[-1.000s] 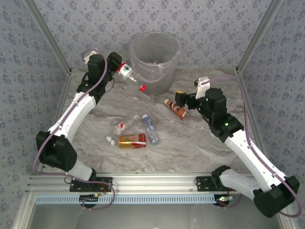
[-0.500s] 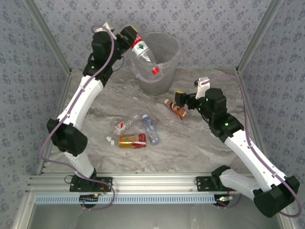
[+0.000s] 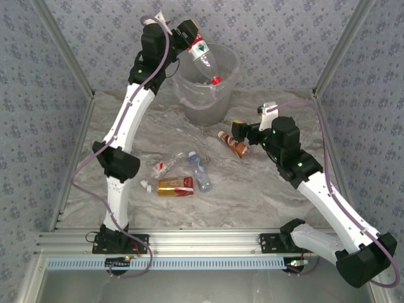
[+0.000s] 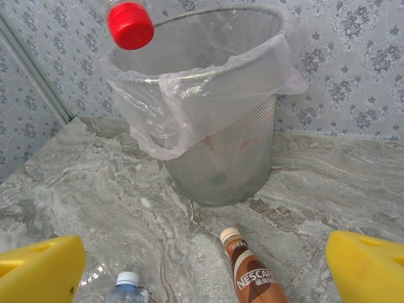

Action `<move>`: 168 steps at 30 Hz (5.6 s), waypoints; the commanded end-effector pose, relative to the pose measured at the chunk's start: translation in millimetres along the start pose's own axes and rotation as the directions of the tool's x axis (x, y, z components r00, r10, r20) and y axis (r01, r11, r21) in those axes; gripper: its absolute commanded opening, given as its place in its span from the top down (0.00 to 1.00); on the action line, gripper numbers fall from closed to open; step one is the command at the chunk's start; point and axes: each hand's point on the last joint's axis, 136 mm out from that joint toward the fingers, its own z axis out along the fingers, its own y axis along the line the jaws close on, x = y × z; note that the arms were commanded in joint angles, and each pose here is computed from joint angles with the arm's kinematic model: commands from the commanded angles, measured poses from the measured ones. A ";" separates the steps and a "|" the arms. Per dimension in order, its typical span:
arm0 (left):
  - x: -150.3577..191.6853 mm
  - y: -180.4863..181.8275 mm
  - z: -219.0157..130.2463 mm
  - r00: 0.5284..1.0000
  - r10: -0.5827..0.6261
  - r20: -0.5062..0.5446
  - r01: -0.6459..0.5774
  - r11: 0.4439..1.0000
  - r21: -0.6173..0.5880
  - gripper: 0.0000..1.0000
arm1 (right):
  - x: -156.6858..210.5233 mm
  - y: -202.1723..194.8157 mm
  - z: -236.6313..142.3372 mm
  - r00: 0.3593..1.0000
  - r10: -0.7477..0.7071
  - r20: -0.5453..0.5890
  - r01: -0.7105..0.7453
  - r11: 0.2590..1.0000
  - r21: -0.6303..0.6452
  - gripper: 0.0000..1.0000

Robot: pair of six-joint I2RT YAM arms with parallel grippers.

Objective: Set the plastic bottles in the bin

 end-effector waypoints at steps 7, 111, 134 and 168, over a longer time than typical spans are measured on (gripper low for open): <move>-24.2 13.1 19.4 0.982 0.036 0.183 -0.029 0.999 -0.041 0.43 | -1.5 -5.1 -8.7 1.000 0.003 -0.001 -0.003 0.999 0.032 0.00; 23.5 152.8 -121.0 0.991 0.127 0.041 -0.096 0.892 -0.441 0.01 | 211.2 -69.9 116.5 0.583 -0.145 -0.800 0.176 0.983 -0.050 0.00; 31.5 199.7 -147.6 0.996 0.044 0.080 0.002 0.860 -0.511 0.00 | 241.7 -85.3 135.3 0.481 -0.077 -0.873 0.106 0.994 -0.030 0.05; 38.8 231.4 -150.2 0.984 -0.136 0.117 0.177 0.846 -0.503 0.01 | 236.5 -81.7 126.3 0.567 -0.035 -0.823 0.203 0.974 0.099 0.43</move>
